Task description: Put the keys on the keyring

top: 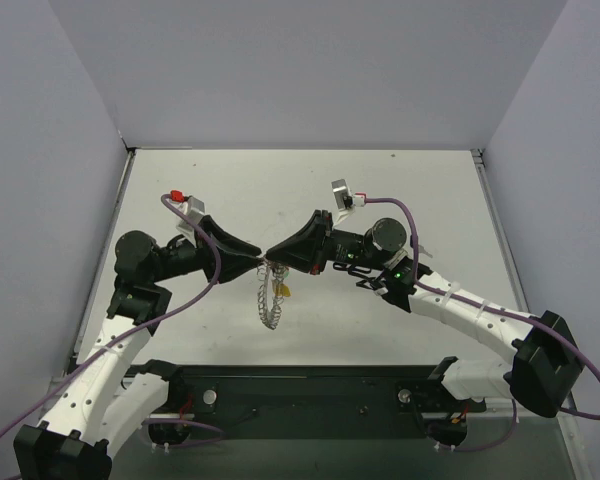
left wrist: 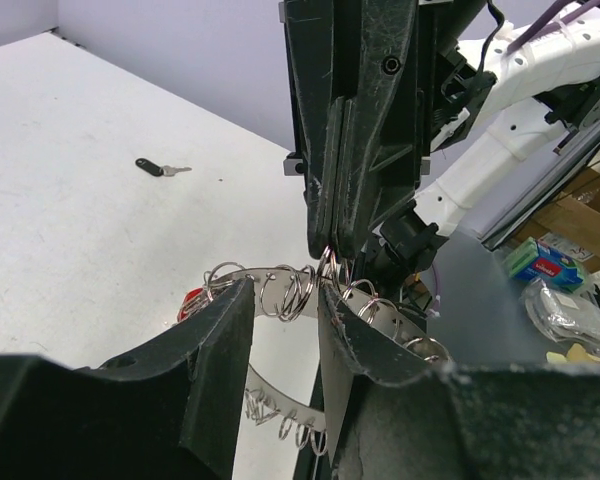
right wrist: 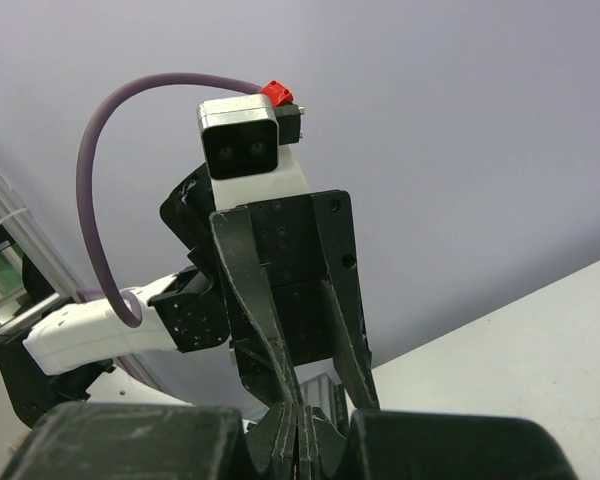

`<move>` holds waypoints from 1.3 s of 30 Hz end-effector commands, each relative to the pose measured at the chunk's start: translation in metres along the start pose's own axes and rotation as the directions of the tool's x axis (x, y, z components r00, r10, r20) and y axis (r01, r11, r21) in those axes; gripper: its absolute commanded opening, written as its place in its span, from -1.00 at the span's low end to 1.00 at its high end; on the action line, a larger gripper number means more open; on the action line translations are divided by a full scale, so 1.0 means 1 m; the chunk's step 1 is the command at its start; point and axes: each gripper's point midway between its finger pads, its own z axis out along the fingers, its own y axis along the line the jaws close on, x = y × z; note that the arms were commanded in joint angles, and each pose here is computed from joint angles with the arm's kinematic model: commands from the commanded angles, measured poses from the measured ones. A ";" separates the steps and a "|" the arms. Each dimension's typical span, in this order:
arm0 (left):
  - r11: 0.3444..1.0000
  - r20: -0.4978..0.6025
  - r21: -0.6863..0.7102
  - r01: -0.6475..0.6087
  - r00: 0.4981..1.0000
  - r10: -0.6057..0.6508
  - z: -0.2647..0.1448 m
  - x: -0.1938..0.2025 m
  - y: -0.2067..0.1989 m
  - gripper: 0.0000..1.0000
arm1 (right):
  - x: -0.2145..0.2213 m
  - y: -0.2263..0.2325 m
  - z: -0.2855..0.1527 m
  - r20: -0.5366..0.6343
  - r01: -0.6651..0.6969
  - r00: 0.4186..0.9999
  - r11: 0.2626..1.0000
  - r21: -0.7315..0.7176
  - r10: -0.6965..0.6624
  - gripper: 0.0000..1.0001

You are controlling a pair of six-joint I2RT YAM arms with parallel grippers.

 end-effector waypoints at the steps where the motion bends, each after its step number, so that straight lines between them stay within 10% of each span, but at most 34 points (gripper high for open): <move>1: 0.994 0.020 0.081 -0.080 0.997 0.078 0.005 -0.019 -0.024 -0.16 | -0.035 0.028 0.002 0.122 0.115 0.987 0.990 -0.081 -0.104 -1.00; 39: 0.972 0.051 0.135 -0.190 0.981 0.185 -0.001 -0.032 -0.076 -0.15 | -0.025 0.000 0.003 0.087 0.111 0.990 0.993 0.035 -0.113 -1.00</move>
